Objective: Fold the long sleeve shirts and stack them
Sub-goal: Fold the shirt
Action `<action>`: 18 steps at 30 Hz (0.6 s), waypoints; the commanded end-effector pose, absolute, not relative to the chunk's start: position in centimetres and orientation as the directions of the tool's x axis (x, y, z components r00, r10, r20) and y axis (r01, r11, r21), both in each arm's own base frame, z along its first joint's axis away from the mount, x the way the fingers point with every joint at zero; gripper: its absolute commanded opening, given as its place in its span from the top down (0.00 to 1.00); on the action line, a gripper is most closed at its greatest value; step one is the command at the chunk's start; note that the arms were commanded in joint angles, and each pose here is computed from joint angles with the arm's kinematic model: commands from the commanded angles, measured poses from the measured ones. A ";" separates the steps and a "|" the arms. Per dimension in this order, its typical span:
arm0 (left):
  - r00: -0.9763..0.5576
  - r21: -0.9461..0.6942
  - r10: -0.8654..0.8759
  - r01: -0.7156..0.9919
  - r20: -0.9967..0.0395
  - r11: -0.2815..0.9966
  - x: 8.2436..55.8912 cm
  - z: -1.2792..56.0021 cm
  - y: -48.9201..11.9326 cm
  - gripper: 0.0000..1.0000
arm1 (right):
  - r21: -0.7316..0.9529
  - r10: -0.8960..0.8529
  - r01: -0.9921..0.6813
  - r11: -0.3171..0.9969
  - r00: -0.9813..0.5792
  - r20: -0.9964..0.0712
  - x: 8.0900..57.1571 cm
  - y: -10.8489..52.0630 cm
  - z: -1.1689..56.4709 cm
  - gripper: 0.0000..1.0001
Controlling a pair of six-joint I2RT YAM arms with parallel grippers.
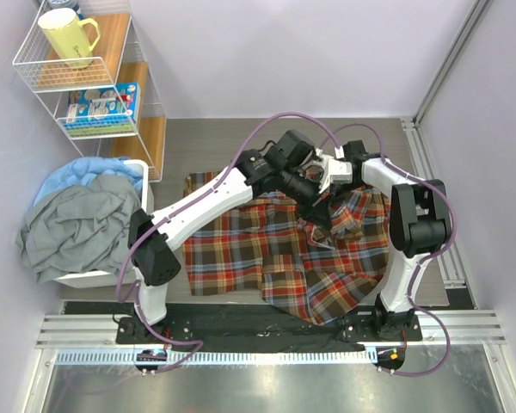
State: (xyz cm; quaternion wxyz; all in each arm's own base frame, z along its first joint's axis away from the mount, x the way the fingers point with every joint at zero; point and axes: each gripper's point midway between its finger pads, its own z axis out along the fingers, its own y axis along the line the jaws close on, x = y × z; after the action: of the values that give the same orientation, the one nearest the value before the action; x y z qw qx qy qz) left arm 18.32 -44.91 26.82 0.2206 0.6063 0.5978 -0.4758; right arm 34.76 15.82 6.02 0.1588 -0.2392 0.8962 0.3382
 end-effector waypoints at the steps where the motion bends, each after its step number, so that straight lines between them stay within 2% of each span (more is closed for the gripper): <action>1: -0.321 -0.375 0.443 0.926 -0.837 -0.038 21.5 28.2 -43.2 1.00 | 0.536 -0.334 -0.554 0.637 -0.825 -0.456 34.3 15.3 7.3 0.45; 2: -0.346 -0.379 0.413 0.925 -0.842 0.000 22.7 28.5 -42.5 1.00 | 0.522 -0.320 -0.559 0.644 -0.817 -0.480 35.3 15.0 8.3 0.43; 3: -0.437 -0.450 0.389 0.891 -0.811 0.065 23.7 28.3 -42.0 1.00 | 0.523 -0.309 -0.546 0.655 -0.824 -0.475 35.5 14.5 9.0 0.40; 4: -0.469 -0.456 0.333 0.882 -0.818 0.120 26.5 28.3 -40.9 1.00 | 0.515 -0.282 -0.529 0.674 -0.829 -0.482 36.4 13.2 9.6 0.38; 7: -0.599 -0.536 0.251 0.797 -0.761 0.278 31.4 26.3 -38.0 1.00 | 0.456 -0.277 -0.529 0.716 -0.814 -0.511 38.3 10.6 11.4 0.23; 12: -0.721 -0.607 0.113 0.647 -0.684 0.462 38.4 22.6 -33.4 1.00 | 0.391 -0.317 -0.542 0.744 -0.801 -0.508 38.8 7.5 12.2 0.21; 18: -0.794 -0.630 0.061 0.524 -0.605 0.573 41.5 17.7 -29.2 1.00 | 0.343 -0.368 -0.558 0.755 -0.795 -0.483 38.5 6.2 11.5 0.21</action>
State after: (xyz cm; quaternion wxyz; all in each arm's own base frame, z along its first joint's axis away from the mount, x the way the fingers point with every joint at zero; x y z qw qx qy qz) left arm 40.08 -30.51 19.81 0.2765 0.2123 0.8300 -0.4355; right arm 39.14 6.56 11.12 0.2059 -0.2205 0.9158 0.2652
